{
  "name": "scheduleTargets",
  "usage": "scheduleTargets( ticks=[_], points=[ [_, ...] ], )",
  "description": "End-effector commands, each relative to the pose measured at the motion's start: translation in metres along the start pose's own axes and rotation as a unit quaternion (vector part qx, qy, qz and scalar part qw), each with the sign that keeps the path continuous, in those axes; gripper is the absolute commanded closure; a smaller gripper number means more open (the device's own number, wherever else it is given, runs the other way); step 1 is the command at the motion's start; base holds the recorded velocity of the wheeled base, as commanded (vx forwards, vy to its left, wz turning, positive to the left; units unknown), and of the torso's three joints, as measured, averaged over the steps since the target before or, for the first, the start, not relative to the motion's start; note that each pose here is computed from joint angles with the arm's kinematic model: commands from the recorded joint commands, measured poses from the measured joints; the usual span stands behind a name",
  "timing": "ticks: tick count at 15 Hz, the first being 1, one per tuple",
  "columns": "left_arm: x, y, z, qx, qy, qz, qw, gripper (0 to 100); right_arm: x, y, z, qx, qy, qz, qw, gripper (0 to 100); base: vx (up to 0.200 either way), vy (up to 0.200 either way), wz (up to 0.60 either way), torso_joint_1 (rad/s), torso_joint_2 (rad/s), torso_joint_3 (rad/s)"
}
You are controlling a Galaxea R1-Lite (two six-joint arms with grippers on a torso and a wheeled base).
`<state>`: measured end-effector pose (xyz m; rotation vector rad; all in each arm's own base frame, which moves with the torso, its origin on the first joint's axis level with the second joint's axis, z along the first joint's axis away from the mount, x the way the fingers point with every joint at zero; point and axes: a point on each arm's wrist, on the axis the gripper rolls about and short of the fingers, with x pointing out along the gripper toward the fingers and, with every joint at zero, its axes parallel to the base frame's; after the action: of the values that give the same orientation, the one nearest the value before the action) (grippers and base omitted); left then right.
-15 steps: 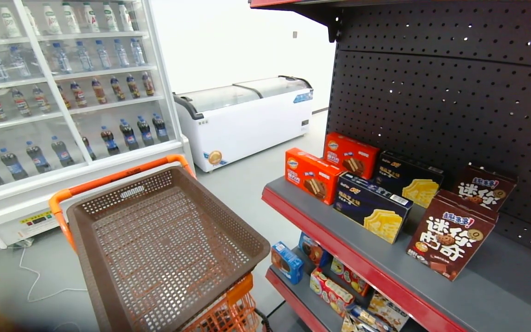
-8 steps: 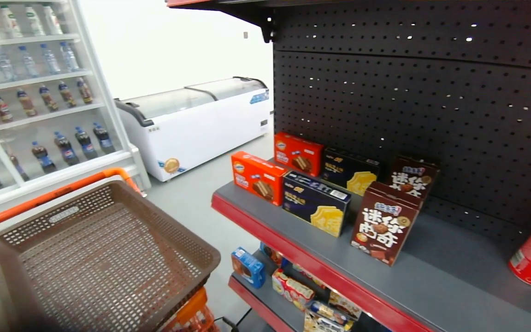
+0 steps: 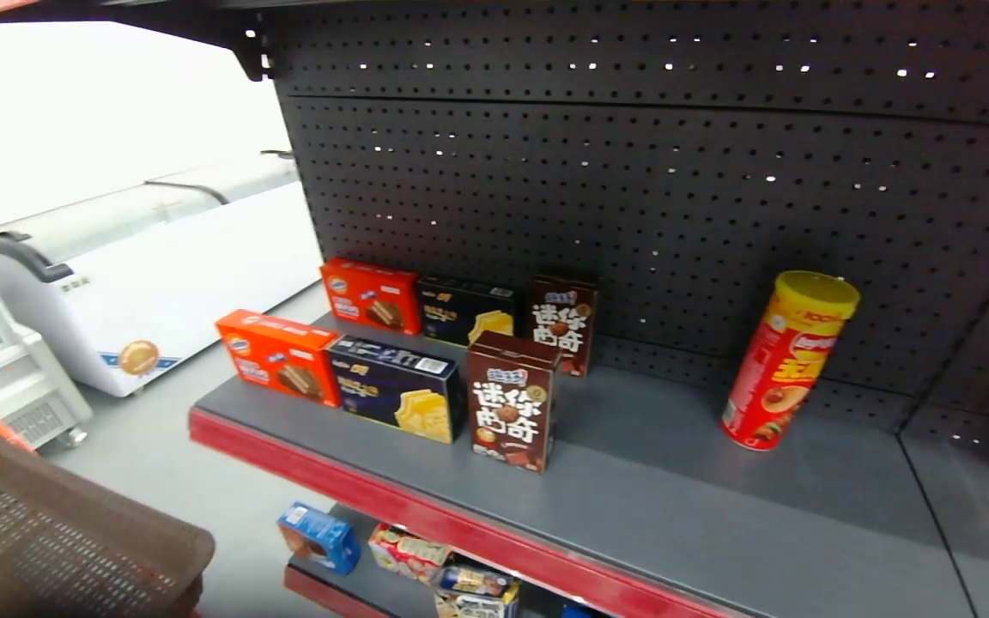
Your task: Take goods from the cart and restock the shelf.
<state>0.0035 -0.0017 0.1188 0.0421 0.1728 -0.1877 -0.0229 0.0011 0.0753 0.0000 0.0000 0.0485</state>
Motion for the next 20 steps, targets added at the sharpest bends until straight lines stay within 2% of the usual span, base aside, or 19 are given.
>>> scheduleTargets(
  ticks=[1, 6, 20],
  points=[
    [0.0008, 0.0, -0.0001, 0.0, 0.003, 0.0, 1.0, 100, 0.0001, 0.0, 0.0, 0.0, 0.001, 0.0, 1.0, 0, 0.0, 0.0, -0.6, 0.002, 0.0, -0.002],
    [0.0007, 0.0001, 0.0003, -0.001, 0.003, 0.0, 1.0, 100, 0.0001, 0.0, 0.0, 0.0, 0.001, 0.0, 1.0, 0, 0.0, 0.0, -0.6, 0.002, 0.0, 0.004],
    [-0.0014, 0.0003, 0.0076, -0.003, -0.011, 0.002, 0.9999, 100, 0.0001, 0.0, 0.0, 0.0, 0.001, 0.0, 1.0, 0, 0.0, 0.0, -0.04, 0.0, 0.0, 0.001]
  ],
)
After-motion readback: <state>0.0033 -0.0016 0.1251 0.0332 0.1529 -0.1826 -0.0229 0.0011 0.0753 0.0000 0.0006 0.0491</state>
